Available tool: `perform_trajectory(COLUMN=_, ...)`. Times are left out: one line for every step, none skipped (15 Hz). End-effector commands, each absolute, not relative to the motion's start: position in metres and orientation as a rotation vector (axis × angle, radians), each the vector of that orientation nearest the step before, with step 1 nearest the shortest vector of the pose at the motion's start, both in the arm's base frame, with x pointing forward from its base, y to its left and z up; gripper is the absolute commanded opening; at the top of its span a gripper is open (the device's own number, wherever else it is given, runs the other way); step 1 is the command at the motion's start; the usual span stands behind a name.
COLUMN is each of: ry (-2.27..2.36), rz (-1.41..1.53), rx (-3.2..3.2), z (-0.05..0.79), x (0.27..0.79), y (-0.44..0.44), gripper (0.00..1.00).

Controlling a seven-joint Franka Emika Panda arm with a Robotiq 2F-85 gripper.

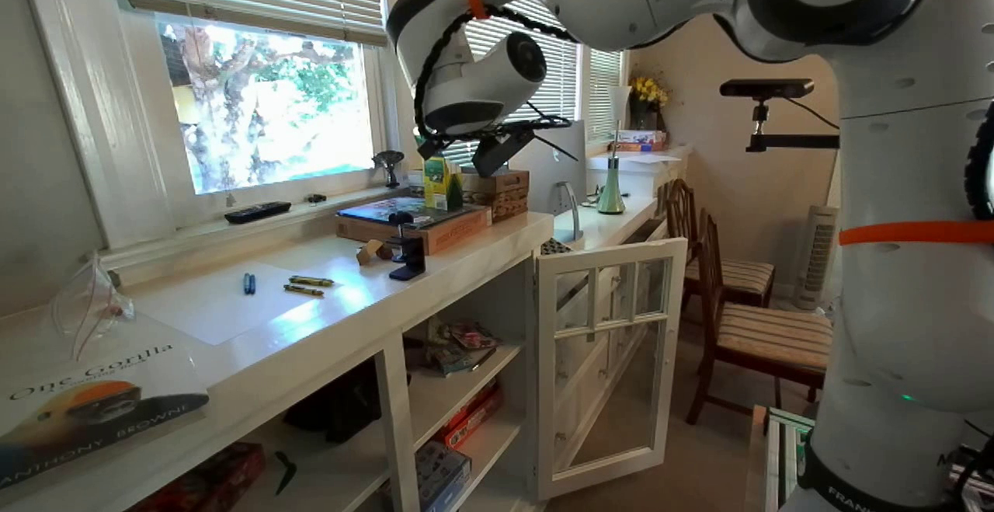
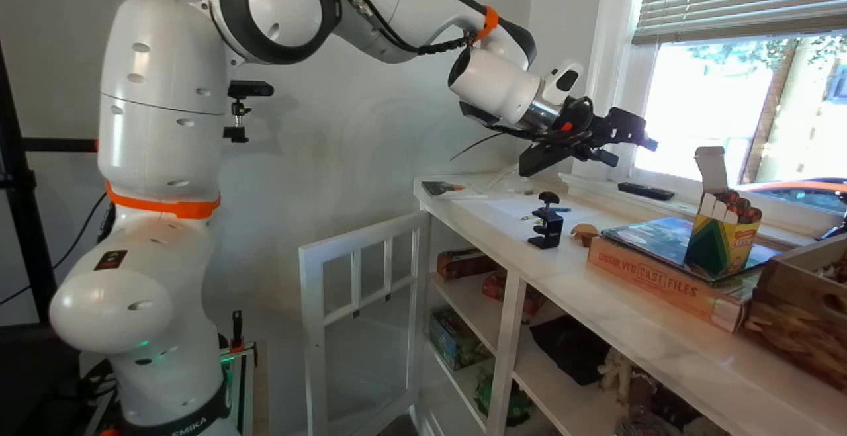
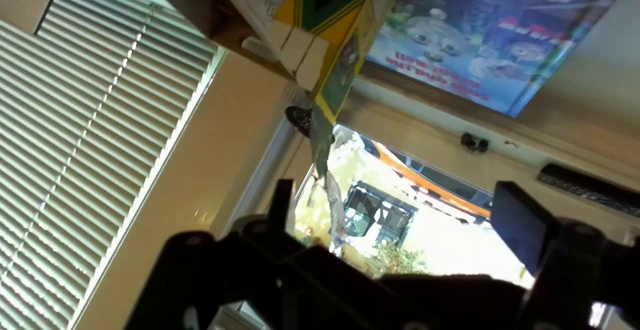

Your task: Pick up the green box in the shelf and put it on the table

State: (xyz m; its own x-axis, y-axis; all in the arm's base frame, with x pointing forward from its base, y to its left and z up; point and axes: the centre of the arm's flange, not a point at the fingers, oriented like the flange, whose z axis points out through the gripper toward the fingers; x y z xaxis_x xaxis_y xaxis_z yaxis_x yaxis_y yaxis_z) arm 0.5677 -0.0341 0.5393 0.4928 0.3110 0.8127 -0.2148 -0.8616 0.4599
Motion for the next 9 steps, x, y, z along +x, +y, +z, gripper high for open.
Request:
perform_trajectory(ry=0.064, rz=1.344, rx=2.415, z=0.545, x=0.515, y=-0.031, gripper=1.00)
perform_trajectory(ry=0.055, rz=1.340, rx=2.454, z=0.543, x=0.505, y=-0.027, gripper=1.00)
perform_trajectory(ry=0.040, rz=1.337, rx=2.490, z=0.540, x=0.495, y=-0.024, gripper=1.00)
perform_trajectory(ry=0.029, rz=1.328, rx=2.530, z=0.536, x=0.487, y=-0.023, gripper=1.00)
perform_trajectory(ry=0.010, rz=1.321, rx=2.561, z=0.539, x=0.469, y=-0.024, gripper=1.00)
perform_trajectory(ry=-0.009, rz=1.301, rx=2.596, z=0.536, x=0.458, y=-0.023, gripper=1.00)
perform_trajectory(ry=-0.027, rz=1.279, rx=2.626, z=0.535, x=0.448, y=-0.022, gripper=1.00)
perform_trajectory(ry=-0.039, rz=1.258, rx=2.664, z=0.533, x=0.438, y=-0.023, gripper=1.00)
perform_trajectory(ry=-0.063, rz=1.241, rx=2.681, z=0.533, x=0.427, y=-0.021, gripper=1.00)
